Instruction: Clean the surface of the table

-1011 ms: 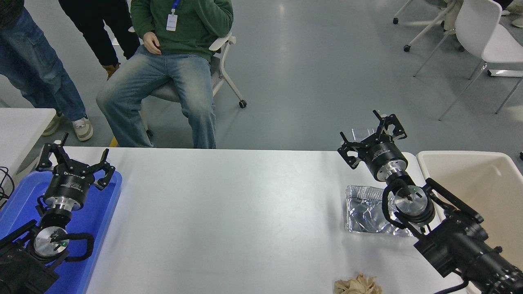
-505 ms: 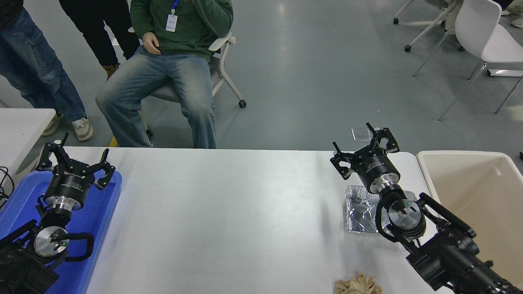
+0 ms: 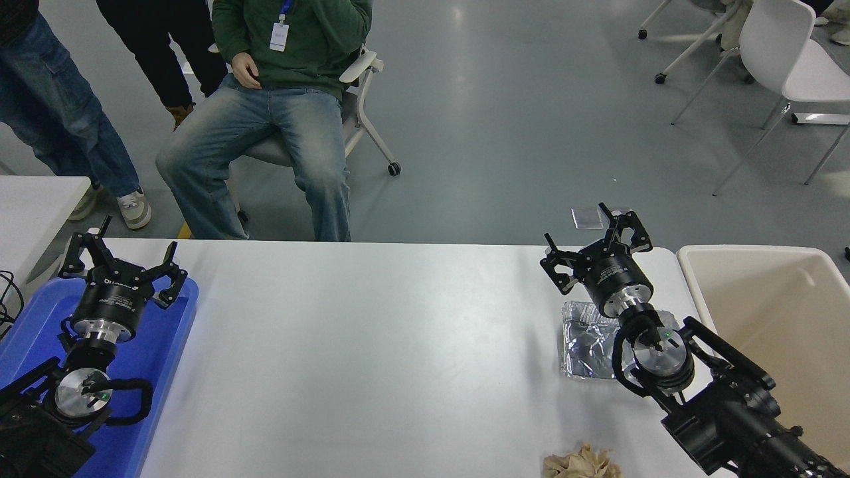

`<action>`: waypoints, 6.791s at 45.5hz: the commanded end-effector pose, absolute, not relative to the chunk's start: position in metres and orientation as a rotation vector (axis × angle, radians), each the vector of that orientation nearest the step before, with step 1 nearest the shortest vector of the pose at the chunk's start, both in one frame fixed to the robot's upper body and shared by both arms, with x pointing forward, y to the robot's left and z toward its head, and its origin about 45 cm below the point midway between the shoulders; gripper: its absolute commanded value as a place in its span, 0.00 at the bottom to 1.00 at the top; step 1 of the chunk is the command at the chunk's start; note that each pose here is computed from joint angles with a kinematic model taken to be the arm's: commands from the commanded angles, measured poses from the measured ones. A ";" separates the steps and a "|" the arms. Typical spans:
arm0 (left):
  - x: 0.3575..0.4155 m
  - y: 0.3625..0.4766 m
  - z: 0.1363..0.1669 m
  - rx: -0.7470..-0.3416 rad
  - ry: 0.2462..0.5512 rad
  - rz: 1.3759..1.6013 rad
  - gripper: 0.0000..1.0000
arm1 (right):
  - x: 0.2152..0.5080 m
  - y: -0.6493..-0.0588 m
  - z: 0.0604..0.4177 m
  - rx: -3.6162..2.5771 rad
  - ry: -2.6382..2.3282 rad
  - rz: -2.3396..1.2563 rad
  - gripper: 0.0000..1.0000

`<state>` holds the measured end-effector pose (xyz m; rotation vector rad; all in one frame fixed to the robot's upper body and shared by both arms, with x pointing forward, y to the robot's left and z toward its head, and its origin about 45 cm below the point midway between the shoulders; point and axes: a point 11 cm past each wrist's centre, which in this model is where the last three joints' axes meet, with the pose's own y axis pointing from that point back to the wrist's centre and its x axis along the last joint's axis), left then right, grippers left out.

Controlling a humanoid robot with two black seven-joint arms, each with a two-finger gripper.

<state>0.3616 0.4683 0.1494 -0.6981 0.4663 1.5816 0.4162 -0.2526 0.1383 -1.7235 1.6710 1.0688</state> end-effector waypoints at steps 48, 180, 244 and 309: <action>0.3617 0.469 0.1496 -0.701 0.466 1.582 1.00 | 0.433 -0.358 0.227 -2.308 1.992 0.374 1.00; 0.3617 0.469 0.1496 -0.699 0.466 1.582 1.00 | 0.347 -0.428 0.130 -4.087 1.280 -1.497 0.99; 0.3617 0.469 0.1496 -0.699 0.466 1.582 1.00 | 0.344 -0.405 0.088 -4.160 1.302 -1.228 0.18; 0.3617 0.469 0.1496 -0.699 0.466 1.582 1.00 | 0.351 -0.415 0.142 -3.934 1.673 -0.711 0.00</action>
